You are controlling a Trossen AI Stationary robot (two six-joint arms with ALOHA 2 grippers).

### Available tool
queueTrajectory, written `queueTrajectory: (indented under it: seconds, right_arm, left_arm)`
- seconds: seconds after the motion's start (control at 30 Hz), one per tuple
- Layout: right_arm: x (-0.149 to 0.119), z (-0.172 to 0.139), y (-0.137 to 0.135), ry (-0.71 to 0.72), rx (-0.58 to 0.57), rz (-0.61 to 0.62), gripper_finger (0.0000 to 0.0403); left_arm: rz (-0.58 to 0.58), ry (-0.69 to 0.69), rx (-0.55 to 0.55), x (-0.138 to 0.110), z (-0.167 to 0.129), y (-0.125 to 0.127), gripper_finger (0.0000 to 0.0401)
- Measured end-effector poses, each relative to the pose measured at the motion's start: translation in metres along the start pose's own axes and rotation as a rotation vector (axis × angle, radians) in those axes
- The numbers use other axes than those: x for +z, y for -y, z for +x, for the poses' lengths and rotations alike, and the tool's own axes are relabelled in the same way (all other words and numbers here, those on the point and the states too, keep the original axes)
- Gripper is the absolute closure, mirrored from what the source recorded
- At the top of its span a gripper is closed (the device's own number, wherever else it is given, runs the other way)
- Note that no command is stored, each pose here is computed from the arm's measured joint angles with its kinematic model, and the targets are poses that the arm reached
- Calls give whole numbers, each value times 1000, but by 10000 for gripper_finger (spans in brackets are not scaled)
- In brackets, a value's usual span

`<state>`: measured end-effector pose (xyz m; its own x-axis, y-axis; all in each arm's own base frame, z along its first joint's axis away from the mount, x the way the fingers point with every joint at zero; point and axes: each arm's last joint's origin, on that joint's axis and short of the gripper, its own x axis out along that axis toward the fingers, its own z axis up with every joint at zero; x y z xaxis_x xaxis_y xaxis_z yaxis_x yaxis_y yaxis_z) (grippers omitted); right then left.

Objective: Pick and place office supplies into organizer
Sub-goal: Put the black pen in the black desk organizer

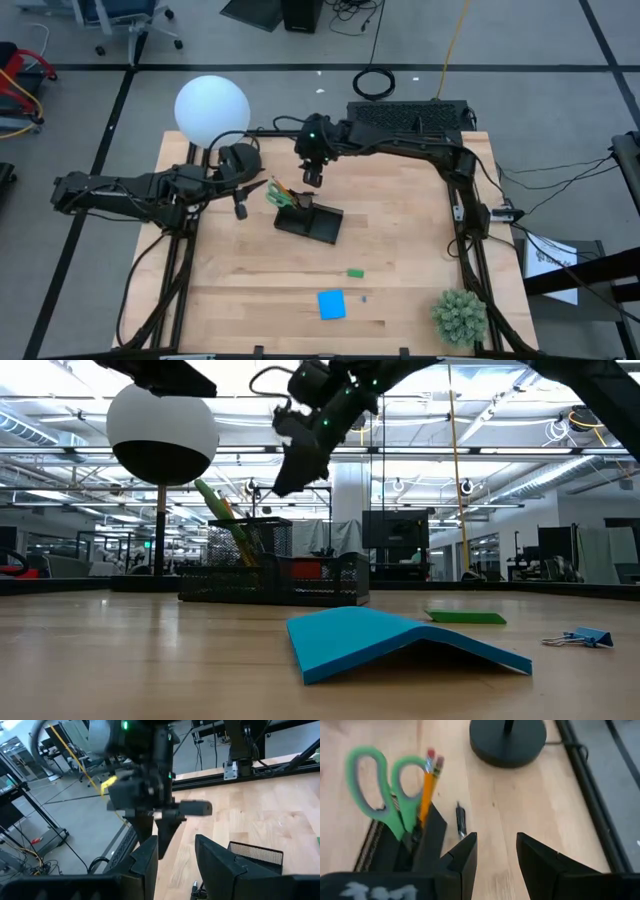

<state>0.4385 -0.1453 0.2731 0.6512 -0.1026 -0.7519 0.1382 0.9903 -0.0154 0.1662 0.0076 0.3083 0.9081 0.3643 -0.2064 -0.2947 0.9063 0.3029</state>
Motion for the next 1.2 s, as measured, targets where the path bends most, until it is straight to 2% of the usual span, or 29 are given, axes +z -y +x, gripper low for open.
queueTrajectory:
  seconds: [0.37,0.53,0.6,0.83,0.93,1.07,1.2]
  right_arm:
    - [-27,57,0,-143,27,-64,277]
    - [-26,65,2,-113,16,-77,277]
    - [-24,67,4,-90,-23,-66,277]
    - [-12,65,15,-7,-301,-121,277]
    - [-11,71,16,20,-317,-131,277]
    - [-18,88,10,-20,-359,-176,277]
    - [-28,108,0,-61,-349,-212,277]
  left_arm:
    - [9,-3,-1,0,0,0,270]
    - [10,-3,-1,0,0,0,270]
    - [10,-3,-1,0,0,0,270]
    - [9,-2,-1,0,0,0,270]
    - [9,-2,-1,0,0,0,270]
    - [10,-1,0,0,0,0,270]
    - [10,1,0,0,0,0,270]
